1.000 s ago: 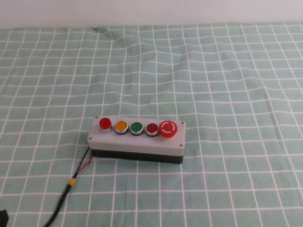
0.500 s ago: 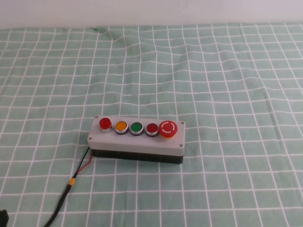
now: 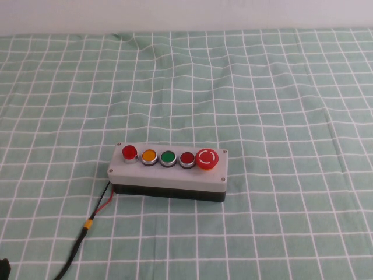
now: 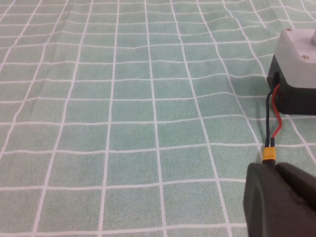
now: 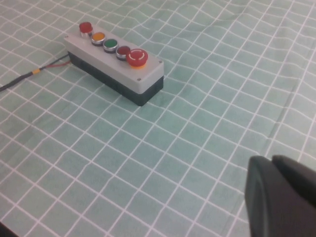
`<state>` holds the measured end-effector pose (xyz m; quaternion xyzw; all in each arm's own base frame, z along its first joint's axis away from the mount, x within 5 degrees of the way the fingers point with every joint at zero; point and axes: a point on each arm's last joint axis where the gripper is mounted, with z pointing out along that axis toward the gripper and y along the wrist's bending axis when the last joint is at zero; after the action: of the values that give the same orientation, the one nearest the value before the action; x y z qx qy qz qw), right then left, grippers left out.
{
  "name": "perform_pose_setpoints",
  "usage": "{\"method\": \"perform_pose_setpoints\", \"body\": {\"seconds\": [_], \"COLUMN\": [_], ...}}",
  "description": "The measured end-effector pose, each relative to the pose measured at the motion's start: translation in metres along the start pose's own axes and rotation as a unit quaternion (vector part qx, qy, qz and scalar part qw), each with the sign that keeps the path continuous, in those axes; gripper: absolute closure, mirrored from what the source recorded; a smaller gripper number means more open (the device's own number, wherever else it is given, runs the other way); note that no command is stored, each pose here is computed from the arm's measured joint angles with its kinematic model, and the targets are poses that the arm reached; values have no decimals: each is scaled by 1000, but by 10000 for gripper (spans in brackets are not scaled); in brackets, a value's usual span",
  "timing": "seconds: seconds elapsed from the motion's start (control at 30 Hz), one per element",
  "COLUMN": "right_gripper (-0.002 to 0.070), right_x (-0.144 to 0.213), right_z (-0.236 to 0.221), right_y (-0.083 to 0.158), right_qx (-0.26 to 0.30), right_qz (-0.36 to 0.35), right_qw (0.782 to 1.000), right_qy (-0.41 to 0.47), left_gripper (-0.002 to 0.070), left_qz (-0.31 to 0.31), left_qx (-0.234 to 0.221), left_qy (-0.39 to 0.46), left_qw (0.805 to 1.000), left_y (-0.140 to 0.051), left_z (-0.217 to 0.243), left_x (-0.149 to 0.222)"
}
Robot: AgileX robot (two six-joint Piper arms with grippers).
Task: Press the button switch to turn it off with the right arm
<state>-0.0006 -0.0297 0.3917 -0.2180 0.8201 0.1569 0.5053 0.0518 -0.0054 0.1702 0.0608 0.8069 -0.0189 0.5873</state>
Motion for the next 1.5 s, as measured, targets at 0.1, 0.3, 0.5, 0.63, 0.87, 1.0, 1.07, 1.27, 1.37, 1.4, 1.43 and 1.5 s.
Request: {"method": "perform_pose_setpoints", "body": {"seconds": [0.1, 0.3, 0.5, 0.63, 0.87, 1.0, 1.07, 1.27, 1.37, 1.4, 1.43, 1.5], "right_gripper": [692, 692, 692, 692, 692, 692, 692, 692, 692, 692, 692, 692], "right_x": [2, 2, 4, 3, -4, 1, 10, 49, 74, 83, 92, 109], "right_z": [1, 2, -1, -6, -5, 17, 33, 74, 93, 99, 105, 117], "right_y": [0, 0, 0, 2, 9, 11, 10, 5, 1, 0, -1, -3], "right_qx": [1, 1, 57, 136, 236, 234, 227, 215, 218, 219, 221, 226], "right_qz": [-1, -1, 21, 52, 77, 81, 80, 67, 64, 63, 63, 66], "right_qw": [1000, 1000, 998, 989, 961, 953, 950, 940, 939, 938, 938, 940], "right_qy": [5, 8, 4, -17, -119, -177, -198, -255, -259, -260, -259, -249], "left_gripper": [678, 678, 678, 678, 678, 678, 678, 678, 678, 678, 678, 678], "left_qz": [0, 0, 0, 0, 0, 0, 0, 0, 0, 0, 0, 0], "left_qx": [0, 0, 0, 0, 0, 0, 0, 0, 0, 0, 0, 0], "left_qy": [0, 0, 0, 0, 0, 0, 0, 0, 0, 0, 0, 0], "left_qw": [1000, 1000, 1000, 1000, 1000, 1000, 1000, 1000, 1000, 1000, 1000, 1000], "left_y": [0, 0, 0, 0, 0, 0, 0, 0, 0, 0, 0, 0], "left_z": [0, 0, 0, 0, 0, 0, 0, 0, 0, 0, 0, 0], "left_x": [0, 0, 0, 0, 0, 0, 0, 0, 0, 0, 0, 0]}}
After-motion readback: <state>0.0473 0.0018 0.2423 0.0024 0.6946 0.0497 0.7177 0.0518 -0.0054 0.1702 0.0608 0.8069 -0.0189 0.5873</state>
